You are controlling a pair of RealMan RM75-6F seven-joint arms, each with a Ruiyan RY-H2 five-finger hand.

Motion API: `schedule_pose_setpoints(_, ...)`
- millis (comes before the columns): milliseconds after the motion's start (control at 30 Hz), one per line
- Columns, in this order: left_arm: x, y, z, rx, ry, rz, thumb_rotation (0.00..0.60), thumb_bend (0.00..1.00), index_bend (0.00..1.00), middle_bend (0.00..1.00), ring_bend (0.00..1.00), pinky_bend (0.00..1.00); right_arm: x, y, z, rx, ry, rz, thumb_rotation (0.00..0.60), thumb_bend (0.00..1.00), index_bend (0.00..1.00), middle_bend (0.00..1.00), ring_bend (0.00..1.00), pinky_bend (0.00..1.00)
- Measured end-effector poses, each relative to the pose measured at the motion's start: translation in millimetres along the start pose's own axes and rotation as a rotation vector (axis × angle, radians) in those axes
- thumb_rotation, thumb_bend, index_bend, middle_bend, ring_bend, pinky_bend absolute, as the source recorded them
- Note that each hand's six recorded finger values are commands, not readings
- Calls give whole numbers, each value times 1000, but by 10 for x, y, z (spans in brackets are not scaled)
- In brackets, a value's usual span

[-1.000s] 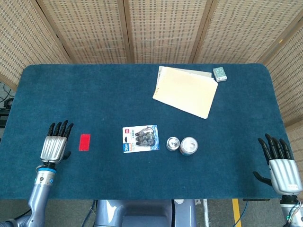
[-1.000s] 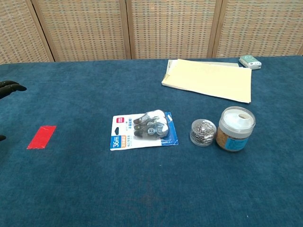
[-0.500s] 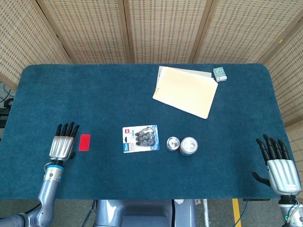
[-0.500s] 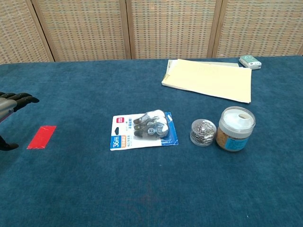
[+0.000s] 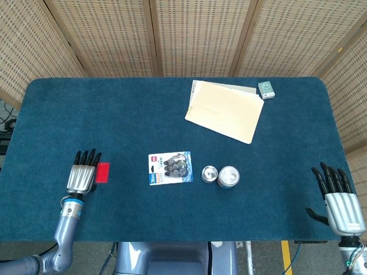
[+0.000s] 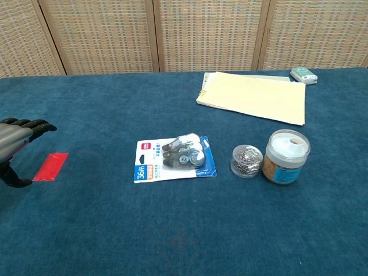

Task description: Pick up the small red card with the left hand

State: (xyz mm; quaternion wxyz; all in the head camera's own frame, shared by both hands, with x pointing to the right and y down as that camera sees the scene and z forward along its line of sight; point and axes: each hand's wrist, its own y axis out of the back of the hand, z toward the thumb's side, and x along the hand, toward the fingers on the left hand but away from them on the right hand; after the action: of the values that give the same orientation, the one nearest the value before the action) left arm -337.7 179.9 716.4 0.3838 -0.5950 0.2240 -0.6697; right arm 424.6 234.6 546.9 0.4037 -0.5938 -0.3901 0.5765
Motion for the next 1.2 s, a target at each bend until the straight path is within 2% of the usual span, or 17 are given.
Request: schedule_pose_setpoints(1200, 96, -60, 172, -4, -6, 27, 600, 281, 0, 0, 0, 0, 3, 19, -19, -12, -1, -2, 600, 80, 0, 0, 0, 0)
